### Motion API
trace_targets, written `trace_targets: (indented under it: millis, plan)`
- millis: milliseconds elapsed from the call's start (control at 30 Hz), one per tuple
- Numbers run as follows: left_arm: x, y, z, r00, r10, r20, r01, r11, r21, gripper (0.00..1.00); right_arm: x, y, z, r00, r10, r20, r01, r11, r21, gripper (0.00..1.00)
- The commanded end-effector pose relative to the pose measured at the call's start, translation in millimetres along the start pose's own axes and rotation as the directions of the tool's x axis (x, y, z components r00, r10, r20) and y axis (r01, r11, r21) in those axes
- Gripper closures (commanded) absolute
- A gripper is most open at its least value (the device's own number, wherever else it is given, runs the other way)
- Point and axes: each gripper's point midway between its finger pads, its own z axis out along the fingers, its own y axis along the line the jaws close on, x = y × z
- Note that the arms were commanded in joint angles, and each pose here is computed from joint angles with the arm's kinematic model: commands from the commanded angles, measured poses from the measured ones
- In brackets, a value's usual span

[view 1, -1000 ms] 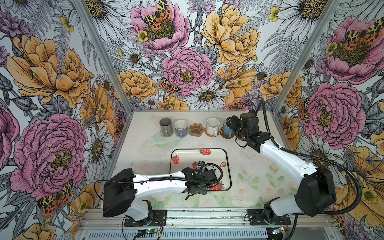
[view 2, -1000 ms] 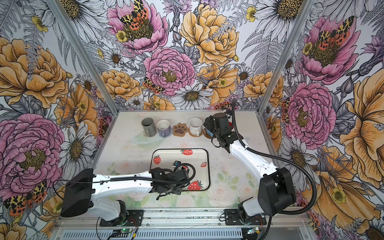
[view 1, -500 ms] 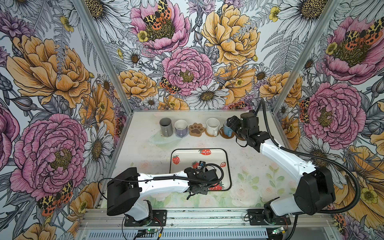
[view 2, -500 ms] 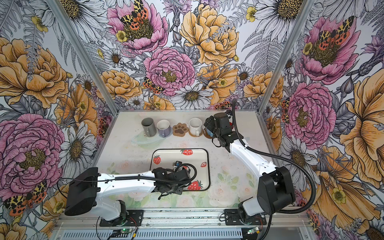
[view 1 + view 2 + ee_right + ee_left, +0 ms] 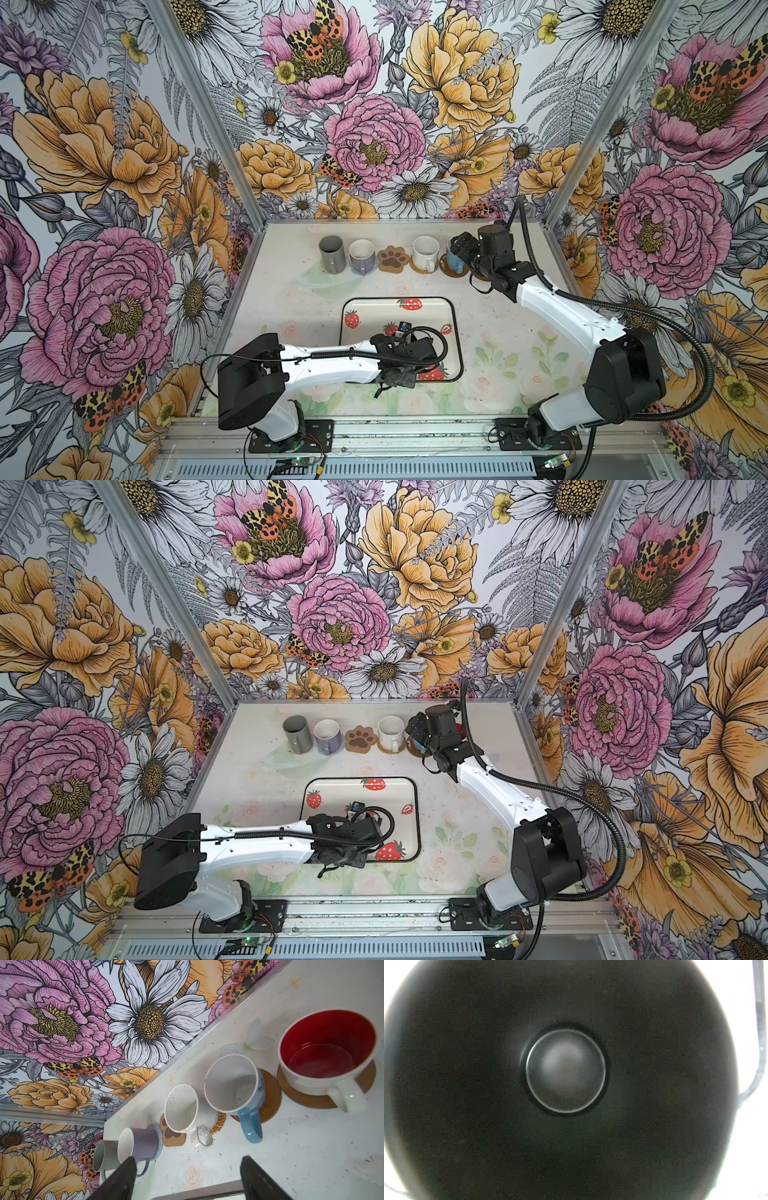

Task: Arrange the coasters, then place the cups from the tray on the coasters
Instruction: 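Lift the black mug off the tray with the left gripper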

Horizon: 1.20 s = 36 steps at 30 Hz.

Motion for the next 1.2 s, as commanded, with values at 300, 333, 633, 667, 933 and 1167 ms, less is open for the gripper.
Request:
trace_targets:
  millis: [300,333,633,667,933,1167]
  plan:
    - [-5,-3,1,1.0,-0.015,0.013,0.014,1.0,0.021,1.0,-10,7,0,1.0,-0.012,0.011,0.012,1.0,-0.018,0.19]
    - [-6,-3,0,1.0,-0.018,0.019,0.017,1.0,0.023,1.0,-10,7,1,1.0,-0.011,0.012,0.012,1.0,-0.018,0.19]
    - [-16,-3,-16,0.996,-0.04,0.074,0.036,0.998,0.052,1.0,-10,6,1,1.0,-0.012,0.007,0.012,1.0,-0.02,0.19]
    - [-17,-3,-18,0.996,-0.042,0.079,0.037,0.998,0.054,1.0,-10,7,1,1.0,-0.014,0.006,0.014,1.0,-0.021,0.19]
    - [-28,-2,-32,0.99,-0.062,0.125,0.052,0.995,0.083,1.0,-10,5,2,1.0,-0.014,0.004,0.014,1.0,-0.02,0.19]
    - [-43,4,-41,0.985,-0.078,0.151,0.063,0.993,0.1,1.0,-11,4,1,1.0,-0.014,0.001,0.014,1.0,-0.021,0.19]
